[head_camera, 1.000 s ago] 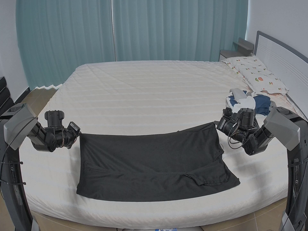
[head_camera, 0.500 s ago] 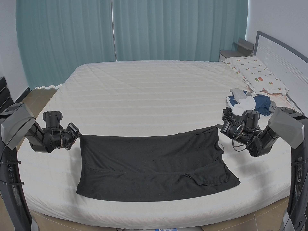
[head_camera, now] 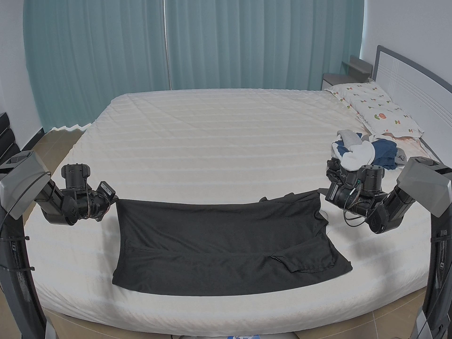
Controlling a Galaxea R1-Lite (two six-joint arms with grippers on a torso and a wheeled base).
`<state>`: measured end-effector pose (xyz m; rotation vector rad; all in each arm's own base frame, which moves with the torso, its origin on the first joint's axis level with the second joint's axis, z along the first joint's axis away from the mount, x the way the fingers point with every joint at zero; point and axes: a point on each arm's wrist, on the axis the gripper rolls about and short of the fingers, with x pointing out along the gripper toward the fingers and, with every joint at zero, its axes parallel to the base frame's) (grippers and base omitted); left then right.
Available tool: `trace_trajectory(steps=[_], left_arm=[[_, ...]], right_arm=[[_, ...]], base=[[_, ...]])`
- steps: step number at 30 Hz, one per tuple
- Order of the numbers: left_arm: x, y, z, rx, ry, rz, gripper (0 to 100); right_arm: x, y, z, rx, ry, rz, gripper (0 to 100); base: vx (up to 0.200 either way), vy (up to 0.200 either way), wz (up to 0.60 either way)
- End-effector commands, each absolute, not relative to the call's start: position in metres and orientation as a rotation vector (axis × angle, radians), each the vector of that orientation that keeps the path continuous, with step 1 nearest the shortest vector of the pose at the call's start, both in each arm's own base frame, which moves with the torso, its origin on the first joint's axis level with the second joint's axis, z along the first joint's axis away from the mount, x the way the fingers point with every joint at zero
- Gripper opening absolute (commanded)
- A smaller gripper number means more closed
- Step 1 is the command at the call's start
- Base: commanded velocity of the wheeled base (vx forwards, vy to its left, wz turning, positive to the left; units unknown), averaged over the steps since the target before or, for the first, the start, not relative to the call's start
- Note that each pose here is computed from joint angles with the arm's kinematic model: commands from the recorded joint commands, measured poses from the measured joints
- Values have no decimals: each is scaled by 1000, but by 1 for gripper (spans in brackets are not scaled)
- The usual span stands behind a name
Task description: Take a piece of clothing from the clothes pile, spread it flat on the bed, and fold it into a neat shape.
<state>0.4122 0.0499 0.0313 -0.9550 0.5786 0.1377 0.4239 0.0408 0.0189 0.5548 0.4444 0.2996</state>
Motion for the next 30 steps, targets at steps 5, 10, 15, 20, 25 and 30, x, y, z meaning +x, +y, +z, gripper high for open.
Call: trace_trajectory(steps=[5, 10, 15, 20, 25, 30], left_arm=[[422, 54, 10, -953, 548, 131, 0], [428, 54, 8, -951, 536, 125, 0], [428, 54, 5, -952, 543, 127, 0], [425, 55, 5, -952, 548, 131, 0], [419, 58, 9, -944, 553, 136, 0], [407, 55, 13, -901, 582, 92, 0]], right_arm=[[440, 46, 4, 548, 436, 301, 0], [447, 47, -2, 548, 427, 302, 0], [444, 48, -2, 548, 437, 302, 0], [437, 45, 3, 550, 442, 299, 0], [423, 41, 11, 553, 464, 300, 0], [416, 40, 14, 553, 475, 296, 0]], base=[[0, 0, 0], [0, 0, 0], [0, 0, 0], [0, 0, 0], [0, 0, 0], [0, 0, 0]])
